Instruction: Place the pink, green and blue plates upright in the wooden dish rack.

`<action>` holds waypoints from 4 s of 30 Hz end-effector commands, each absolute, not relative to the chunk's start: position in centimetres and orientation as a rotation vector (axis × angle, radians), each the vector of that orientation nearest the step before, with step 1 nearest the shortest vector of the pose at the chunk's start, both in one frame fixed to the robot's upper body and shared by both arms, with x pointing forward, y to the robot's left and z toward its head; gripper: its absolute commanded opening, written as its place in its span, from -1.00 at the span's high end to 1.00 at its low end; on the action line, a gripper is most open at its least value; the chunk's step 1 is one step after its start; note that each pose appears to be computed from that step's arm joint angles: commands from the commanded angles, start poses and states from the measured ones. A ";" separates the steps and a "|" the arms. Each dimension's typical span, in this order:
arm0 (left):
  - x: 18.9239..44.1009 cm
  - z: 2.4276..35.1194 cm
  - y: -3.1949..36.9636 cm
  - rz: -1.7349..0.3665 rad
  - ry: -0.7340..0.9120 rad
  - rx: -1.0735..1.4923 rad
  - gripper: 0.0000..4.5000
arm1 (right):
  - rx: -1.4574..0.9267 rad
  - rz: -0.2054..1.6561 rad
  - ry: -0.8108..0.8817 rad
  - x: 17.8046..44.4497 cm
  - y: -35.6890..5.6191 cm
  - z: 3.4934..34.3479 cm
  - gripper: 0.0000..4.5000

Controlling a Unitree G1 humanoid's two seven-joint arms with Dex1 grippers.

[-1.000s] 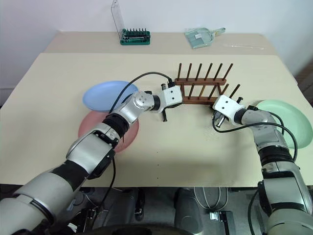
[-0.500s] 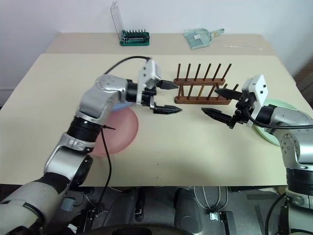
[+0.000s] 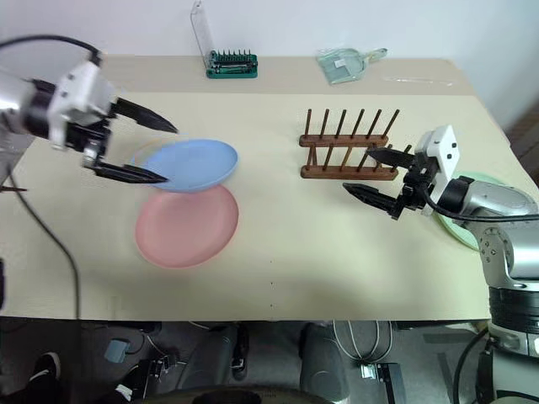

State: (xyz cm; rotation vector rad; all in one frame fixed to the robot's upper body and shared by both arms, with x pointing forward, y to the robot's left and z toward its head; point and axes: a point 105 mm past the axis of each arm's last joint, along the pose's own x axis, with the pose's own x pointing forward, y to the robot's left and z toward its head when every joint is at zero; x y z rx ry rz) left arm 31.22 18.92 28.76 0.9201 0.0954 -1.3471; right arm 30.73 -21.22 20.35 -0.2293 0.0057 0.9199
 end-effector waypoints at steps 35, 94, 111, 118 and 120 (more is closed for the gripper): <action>32.0 18.7 29.0 -0.376 1.112 -0.260 -0.97 | -0.265 0.962 -0.044 32.1 -19.5 19.6 -1.00; 30.6 20.1 18.1 -0.920 1.112 -0.368 0.99 | -0.245 0.906 -0.203 32.3 -20.4 23.8 -1.00; 42.7 29.4 11.1 -0.400 -0.169 -0.945 0.99 | -1.235 0.537 -0.761 34.6 -14.6 32.3 -1.00; 42.5 32.3 8.1 -0.413 -0.296 -0.986 0.99 | -1.554 0.452 -0.832 35.8 -12.2 29.4 -1.00; 42.2 32.3 7.1 -0.433 -0.283 -0.996 0.99 | -1.573 0.401 -0.846 36.4 -11.9 29.6 -1.00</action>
